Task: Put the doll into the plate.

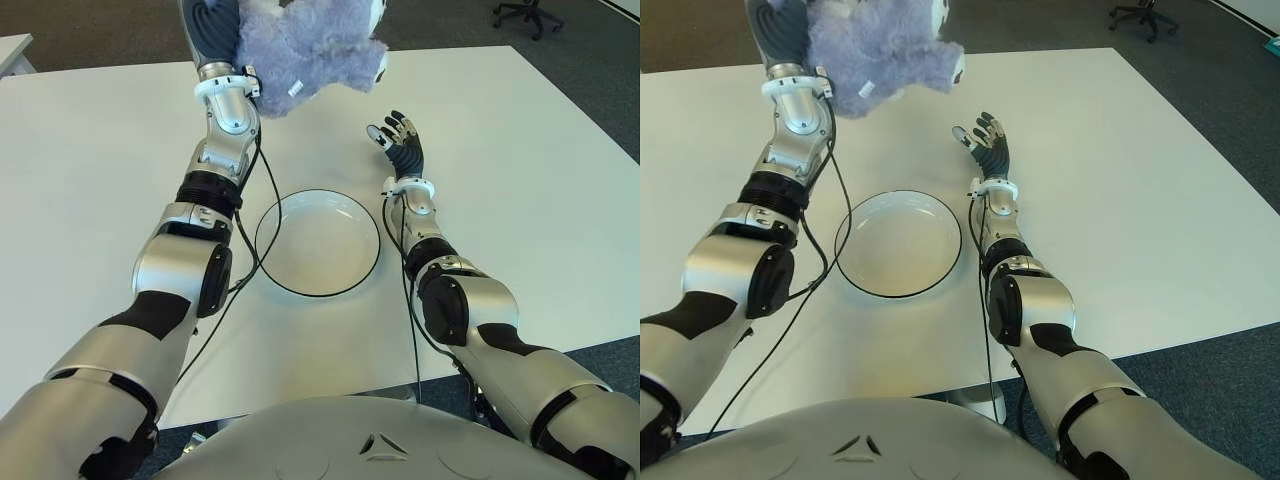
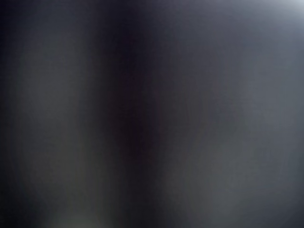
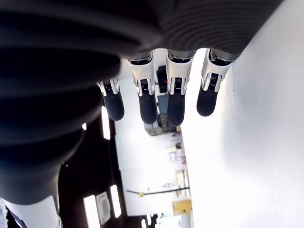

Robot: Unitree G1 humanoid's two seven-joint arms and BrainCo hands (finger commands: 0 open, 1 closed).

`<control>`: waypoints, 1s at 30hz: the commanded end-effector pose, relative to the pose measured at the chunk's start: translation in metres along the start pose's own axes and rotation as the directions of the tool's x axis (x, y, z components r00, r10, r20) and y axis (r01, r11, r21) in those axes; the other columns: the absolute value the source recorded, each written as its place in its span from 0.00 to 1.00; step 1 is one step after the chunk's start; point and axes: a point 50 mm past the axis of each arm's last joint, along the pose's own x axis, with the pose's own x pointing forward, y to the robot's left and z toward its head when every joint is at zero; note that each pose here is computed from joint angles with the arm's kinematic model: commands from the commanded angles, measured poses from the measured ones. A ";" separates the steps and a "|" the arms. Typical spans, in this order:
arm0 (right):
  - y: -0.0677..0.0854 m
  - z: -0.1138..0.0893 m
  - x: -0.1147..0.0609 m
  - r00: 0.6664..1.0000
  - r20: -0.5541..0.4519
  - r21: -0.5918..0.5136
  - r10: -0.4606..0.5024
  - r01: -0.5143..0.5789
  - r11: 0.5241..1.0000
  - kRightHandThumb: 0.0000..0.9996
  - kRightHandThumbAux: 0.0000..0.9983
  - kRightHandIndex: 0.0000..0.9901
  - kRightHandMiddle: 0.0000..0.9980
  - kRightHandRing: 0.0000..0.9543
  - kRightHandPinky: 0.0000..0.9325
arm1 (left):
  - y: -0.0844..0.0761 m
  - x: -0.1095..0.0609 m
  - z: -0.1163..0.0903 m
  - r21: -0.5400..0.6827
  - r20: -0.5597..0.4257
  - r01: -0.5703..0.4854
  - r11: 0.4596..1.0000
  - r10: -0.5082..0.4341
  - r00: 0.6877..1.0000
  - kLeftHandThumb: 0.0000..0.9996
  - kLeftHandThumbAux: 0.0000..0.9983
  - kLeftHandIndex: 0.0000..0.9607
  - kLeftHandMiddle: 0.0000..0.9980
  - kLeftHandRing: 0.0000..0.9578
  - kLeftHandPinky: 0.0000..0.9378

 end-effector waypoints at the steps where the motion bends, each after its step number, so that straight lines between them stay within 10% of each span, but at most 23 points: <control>1: -0.013 -0.075 -0.043 0.947 -0.317 0.006 -0.052 0.057 0.998 0.06 0.71 0.13 0.15 0.14 0.14 | 0.000 -0.006 0.000 0.007 0.015 0.018 1.000 -0.018 1.000 0.74 0.69 0.46 0.91 0.93 0.93; 30: -0.013 -0.076 -0.043 0.947 -0.316 0.001 -0.056 0.060 0.998 0.06 0.73 0.14 0.15 0.14 0.13 | 0.010 -0.025 0.004 -0.141 0.082 0.195 0.971 -0.185 0.979 0.75 0.69 0.46 0.83 0.87 0.89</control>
